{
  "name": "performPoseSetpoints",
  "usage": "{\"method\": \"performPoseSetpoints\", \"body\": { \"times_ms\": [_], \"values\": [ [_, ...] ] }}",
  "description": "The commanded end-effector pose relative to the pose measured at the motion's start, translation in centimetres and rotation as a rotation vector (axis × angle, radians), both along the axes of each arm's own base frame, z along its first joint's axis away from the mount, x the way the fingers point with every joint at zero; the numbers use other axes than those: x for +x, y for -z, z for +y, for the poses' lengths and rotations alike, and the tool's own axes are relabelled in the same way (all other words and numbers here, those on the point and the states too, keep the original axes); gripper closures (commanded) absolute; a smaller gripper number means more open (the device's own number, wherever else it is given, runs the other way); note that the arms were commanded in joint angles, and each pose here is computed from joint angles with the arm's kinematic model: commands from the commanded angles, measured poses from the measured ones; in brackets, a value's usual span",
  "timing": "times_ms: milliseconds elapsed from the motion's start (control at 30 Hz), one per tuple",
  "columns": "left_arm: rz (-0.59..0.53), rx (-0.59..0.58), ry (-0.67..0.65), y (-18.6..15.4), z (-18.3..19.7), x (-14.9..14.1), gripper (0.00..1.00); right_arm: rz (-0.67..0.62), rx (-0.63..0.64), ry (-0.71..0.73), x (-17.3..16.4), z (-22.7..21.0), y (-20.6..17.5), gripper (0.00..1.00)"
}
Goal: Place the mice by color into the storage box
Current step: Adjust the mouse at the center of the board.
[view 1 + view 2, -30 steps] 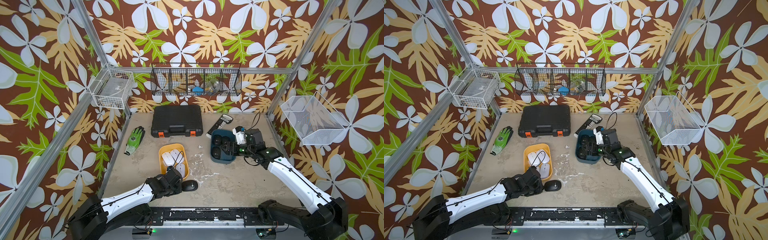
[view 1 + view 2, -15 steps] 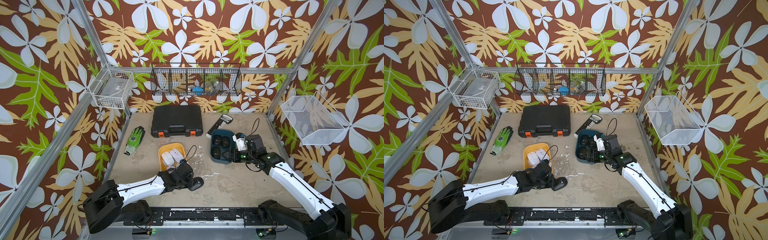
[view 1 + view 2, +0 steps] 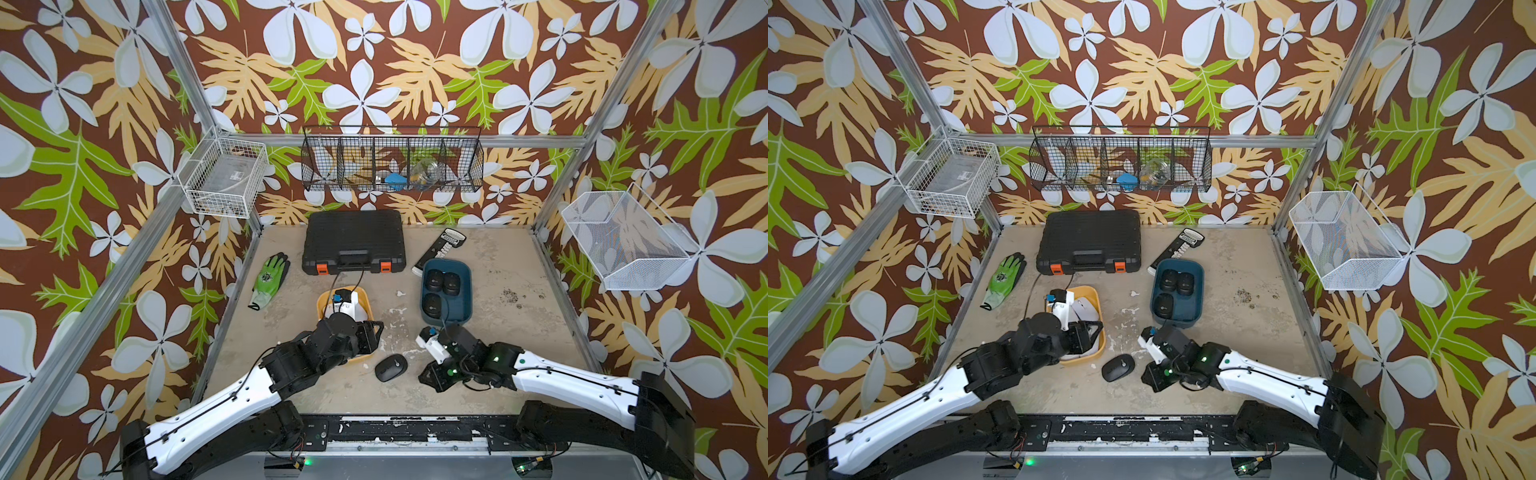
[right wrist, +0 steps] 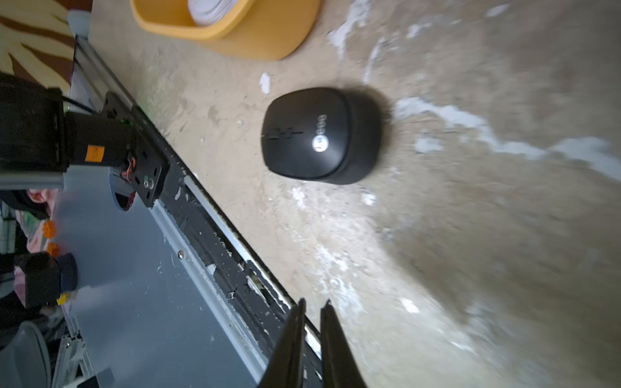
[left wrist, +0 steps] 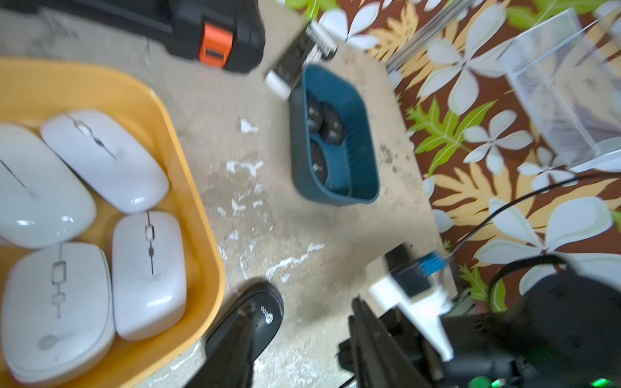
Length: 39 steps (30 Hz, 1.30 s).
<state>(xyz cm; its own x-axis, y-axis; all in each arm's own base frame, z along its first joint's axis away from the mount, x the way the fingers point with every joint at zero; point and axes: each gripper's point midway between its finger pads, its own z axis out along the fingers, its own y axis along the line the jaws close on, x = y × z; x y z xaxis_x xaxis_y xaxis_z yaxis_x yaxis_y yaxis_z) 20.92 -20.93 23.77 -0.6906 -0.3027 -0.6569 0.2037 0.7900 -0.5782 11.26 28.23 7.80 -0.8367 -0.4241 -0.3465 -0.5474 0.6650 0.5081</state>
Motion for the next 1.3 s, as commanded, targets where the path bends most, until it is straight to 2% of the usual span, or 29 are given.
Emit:
{"method": "performPoseSetpoints", "body": {
  "times_ms": [0, 67, 167, 333, 600, 733, 1067, 1267],
  "values": [
    [-0.063, 0.137, -0.04, -0.7, 2.6, 0.2, 0.37, -0.062, 0.001, -0.016, 0.2, 3.4, 0.4, 0.96],
    [-0.088, 0.156, -0.06, -1.5, 3.3, 0.4, 0.26, -0.076, -0.027, -0.071, -0.6, 5.0, 1.2, 0.98],
    [-0.11, 0.161, -0.084, -2.4, 4.1, 0.5, 0.2, -0.064, -0.039, -0.106, -1.2, 6.5, 2.1, 0.98],
    [-0.135, 0.146, -0.108, -3.6, 5.0, 0.4, 0.18, -0.068, -0.077, -0.136, -1.3, 7.5, 3.2, 0.99],
    [-0.16, 0.157, -0.138, -4.5, 6.0, 0.4, 0.17, -0.159, -0.16, -0.132, 0.9, 8.5, 4.7, 1.0],
    [-0.155, 0.169, -0.145, -4.0, 6.4, 0.2, 0.17, -0.187, -0.216, -0.089, 3.2, 8.0, 5.6, 1.0],
    [-0.146, 0.172, -0.147, -3.3, 6.4, 0.3, 0.17, -0.218, -0.186, 0.037, 10.4, 6.7, 4.7, 1.0],
    [-0.132, 0.164, -0.119, -2.3, 5.5, 0.3, 0.17, -0.204, -0.159, 0.072, 13.2, 5.8, 4.4, 1.0]
  ]
}}
